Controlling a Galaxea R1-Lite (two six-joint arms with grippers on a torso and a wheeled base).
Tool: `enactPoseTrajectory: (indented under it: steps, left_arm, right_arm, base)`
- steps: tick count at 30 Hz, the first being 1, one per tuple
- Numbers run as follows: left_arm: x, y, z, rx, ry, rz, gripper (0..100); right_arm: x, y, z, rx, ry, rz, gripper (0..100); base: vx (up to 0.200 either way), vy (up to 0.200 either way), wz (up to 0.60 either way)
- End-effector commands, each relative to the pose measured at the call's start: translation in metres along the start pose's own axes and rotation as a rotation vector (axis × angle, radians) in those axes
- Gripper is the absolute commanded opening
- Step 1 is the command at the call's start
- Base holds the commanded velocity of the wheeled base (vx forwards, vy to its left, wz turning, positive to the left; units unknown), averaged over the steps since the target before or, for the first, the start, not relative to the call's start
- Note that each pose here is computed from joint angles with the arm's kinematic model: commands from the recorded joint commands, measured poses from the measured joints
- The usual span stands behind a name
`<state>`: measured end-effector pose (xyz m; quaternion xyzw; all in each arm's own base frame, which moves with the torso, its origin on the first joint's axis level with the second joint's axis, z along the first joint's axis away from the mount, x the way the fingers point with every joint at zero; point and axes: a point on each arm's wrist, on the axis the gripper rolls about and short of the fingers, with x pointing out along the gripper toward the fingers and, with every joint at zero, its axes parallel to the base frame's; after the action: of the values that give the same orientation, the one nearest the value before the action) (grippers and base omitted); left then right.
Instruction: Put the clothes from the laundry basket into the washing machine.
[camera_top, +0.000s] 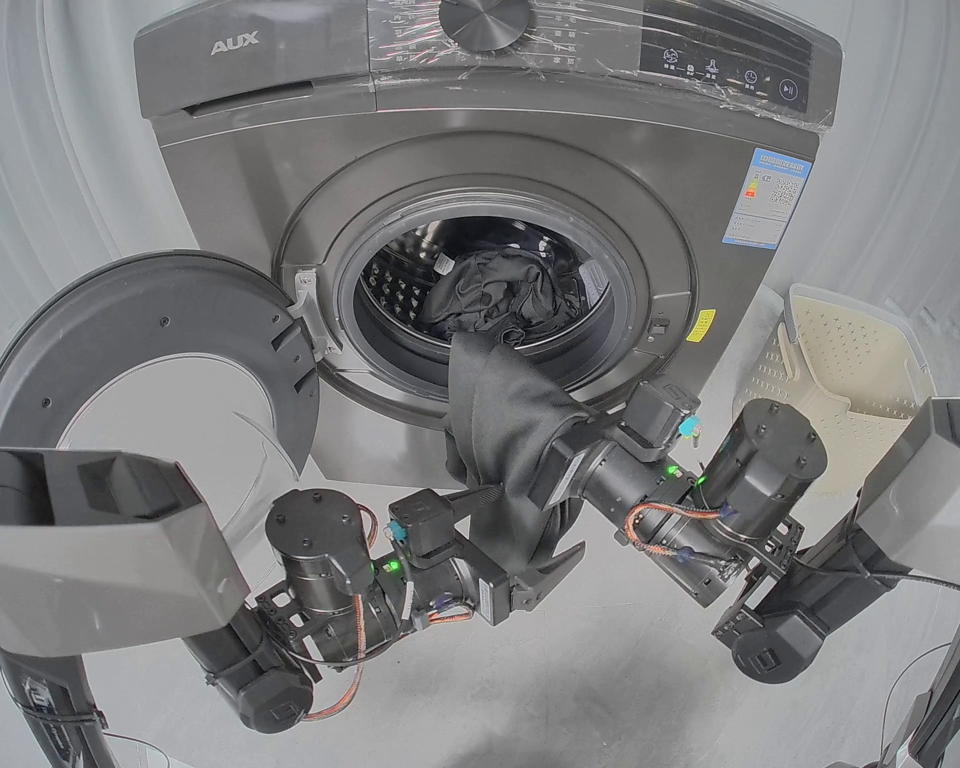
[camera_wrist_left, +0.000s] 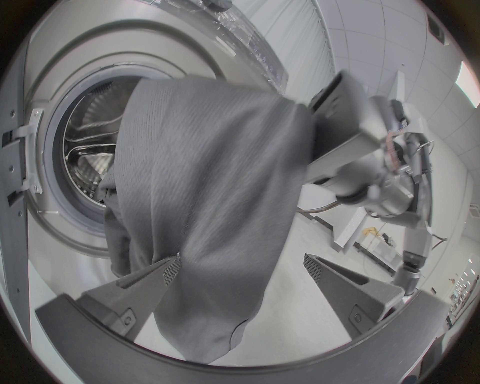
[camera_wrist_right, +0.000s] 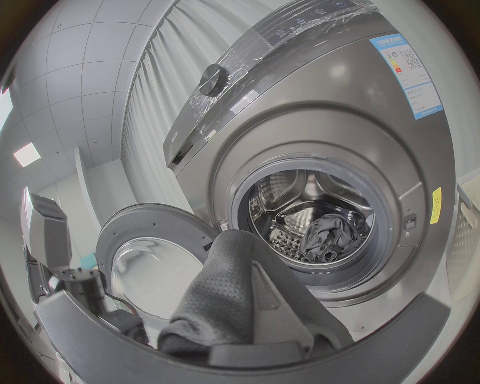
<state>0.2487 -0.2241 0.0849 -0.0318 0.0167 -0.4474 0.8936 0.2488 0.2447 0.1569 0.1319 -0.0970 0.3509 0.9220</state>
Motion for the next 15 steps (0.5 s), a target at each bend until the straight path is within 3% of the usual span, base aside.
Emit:
enactPoseTrajectory:
  steps: [1, 3, 9, 15]
  left_arm:
    - [0.014, 0.01, -0.022, -0.006, 0.04, 0.049, 100]
    - [0.02, 0.02, -0.025, -0.001, 0.028, 0.116, 100]
    - [0.03, 0.031, -0.016, 0.006, -0.031, 0.18, 100]
    - [0.031, 0.033, -0.014, 0.003, -0.043, 0.191, 100]
  right_arm:
    - [0.0, 0.008, -0.004, 0.006, 0.009, 0.014, 0]
    - [-0.001, 0.012, -0.004, 0.009, 0.01, 0.02, 0]
    - [-0.005, 0.016, -0.003, 0.015, 0.016, 0.027, 0]
    - [-0.012, 0.02, -0.003, 0.019, 0.029, 0.039, 0]
  base:
    - [0.0, 0.0, 0.0]
    - [0.0, 0.0, 0.0]
    - [0.0, 0.0, 0.0]
    - [0.0, 0.0, 0.0]
